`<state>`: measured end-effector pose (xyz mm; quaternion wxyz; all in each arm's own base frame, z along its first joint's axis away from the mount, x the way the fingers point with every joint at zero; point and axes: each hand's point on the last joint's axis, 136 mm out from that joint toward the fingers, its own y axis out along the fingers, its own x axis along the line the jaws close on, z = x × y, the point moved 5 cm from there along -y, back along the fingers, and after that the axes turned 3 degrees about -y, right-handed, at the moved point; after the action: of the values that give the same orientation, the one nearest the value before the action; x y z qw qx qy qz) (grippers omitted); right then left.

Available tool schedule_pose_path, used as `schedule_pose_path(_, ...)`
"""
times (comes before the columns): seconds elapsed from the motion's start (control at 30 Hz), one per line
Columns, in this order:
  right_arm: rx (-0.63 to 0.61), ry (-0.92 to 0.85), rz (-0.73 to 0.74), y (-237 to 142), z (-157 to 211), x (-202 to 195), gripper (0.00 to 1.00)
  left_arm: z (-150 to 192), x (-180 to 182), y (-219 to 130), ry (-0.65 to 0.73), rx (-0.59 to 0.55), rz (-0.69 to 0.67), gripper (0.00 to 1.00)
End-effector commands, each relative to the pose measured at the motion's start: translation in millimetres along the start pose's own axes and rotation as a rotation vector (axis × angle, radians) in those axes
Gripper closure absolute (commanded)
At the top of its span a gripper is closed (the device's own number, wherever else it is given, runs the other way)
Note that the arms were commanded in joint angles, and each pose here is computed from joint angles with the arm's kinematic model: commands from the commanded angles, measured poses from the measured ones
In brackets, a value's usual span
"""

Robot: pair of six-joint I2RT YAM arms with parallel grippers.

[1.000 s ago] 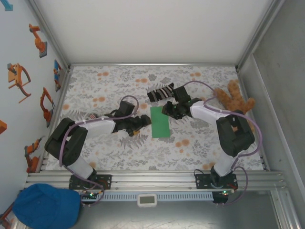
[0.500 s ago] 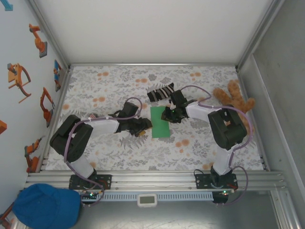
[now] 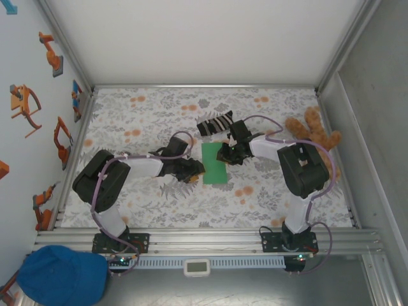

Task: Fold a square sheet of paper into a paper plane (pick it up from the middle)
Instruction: Third fold the triangle at the center of the table.

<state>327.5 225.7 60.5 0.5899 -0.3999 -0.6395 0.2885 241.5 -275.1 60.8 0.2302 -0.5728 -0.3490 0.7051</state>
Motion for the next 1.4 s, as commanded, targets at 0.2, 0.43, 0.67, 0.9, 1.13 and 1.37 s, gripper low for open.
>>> schedule_pose_path(0.2, 0.050, 0.068, 0.112, 15.9, 11.8, -31.1, 0.79, 10.1, -6.1, 13.2, 0.010, 0.080, 0.029, 0.65)
schedule_pose_path(0.43, 0.049, 0.068, 0.110, 15.6, 11.4, -30.5, 0.79, 3.4, -22.7, 23.0, 0.013, 0.098, 0.158, 0.66)
schedule_pose_path(0.67, 0.044, 0.065, 0.109, 14.5, 11.0, -30.1, 0.80, -13.0, -19.2, 16.3, 0.014, 0.055, 0.178, 0.68)
schedule_pose_path(0.9, 0.043, 0.064, 0.104, 14.6, 10.6, -29.2, 0.80, -26.0, -28.5, 17.1, 0.047, 0.052, 0.219, 0.66)
schedule_pose_path(1.13, 0.042, 0.063, 0.105, 13.4, 11.1, -29.3, 0.80, -29.2, -16.3, 22.4, 0.005, 0.058, 0.190, 0.75)
schedule_pose_path(1.37, 0.023, 0.049, 0.085, 9.0, 7.7, -23.5, 0.80, -32.1, -9.3, 21.5, -0.019, 0.049, 0.163, 0.83)
